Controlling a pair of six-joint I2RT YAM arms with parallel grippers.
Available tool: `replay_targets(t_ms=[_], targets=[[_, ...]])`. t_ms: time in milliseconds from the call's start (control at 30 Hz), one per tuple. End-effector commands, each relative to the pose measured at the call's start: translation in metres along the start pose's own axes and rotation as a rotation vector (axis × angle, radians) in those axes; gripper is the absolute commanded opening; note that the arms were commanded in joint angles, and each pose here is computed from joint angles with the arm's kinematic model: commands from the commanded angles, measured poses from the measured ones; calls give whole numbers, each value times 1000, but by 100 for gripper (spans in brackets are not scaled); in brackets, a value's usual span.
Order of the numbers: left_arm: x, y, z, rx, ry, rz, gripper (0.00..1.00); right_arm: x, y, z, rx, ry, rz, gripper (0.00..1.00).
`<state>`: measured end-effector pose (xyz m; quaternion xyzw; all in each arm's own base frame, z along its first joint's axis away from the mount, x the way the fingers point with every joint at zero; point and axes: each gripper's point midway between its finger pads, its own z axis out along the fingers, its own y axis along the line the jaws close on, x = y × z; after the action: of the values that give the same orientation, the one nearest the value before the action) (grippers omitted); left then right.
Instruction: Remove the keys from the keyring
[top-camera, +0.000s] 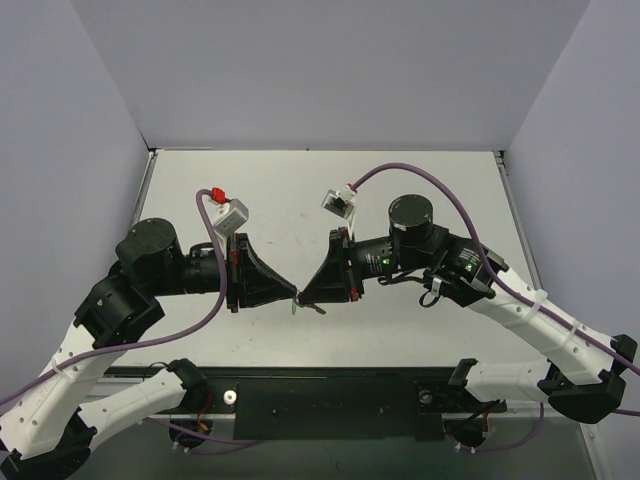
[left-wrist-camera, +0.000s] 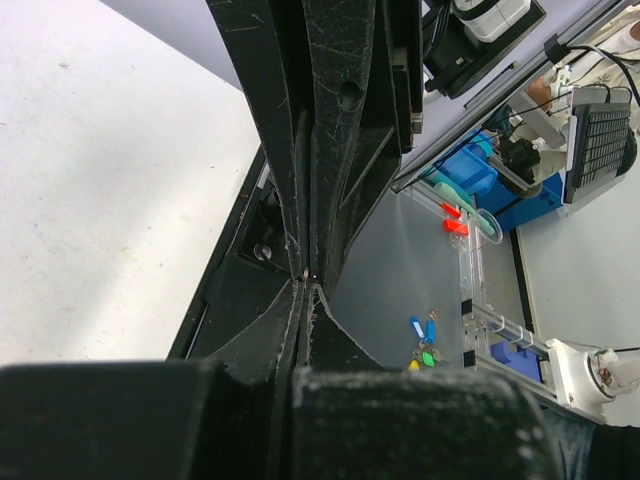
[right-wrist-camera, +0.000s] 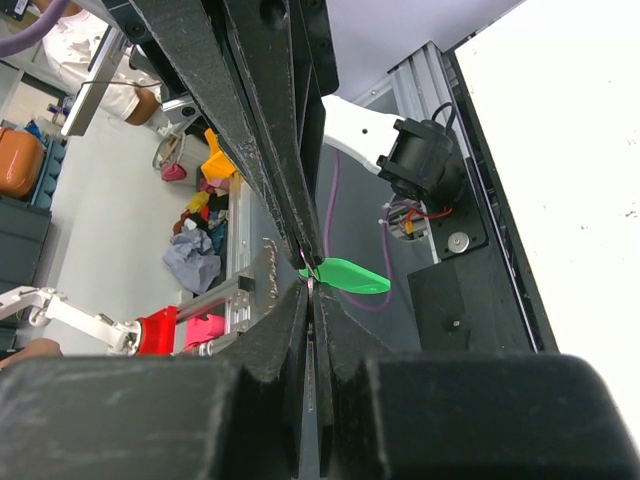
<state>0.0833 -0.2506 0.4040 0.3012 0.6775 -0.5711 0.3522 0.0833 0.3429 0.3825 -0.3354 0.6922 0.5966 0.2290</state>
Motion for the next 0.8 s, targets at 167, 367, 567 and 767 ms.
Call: replay_targets(t_ms=[167, 367, 567, 767], targets=[[-12, -15, -6, 39, -68, 16, 41, -17, 9, 1, -13, -55, -63, 0], [-37, -5, -17, -81, -206, 23, 75, -14, 7, -2, -3, -63, -63, 0], [-59, 3, -30, -153, -380, 4, 78, -16, 5, -4, 11, -88, -72, 0], [-66, 15, -50, -165, -606, -66, 77, -22, 0, -1, 30, -121, -63, 0]])
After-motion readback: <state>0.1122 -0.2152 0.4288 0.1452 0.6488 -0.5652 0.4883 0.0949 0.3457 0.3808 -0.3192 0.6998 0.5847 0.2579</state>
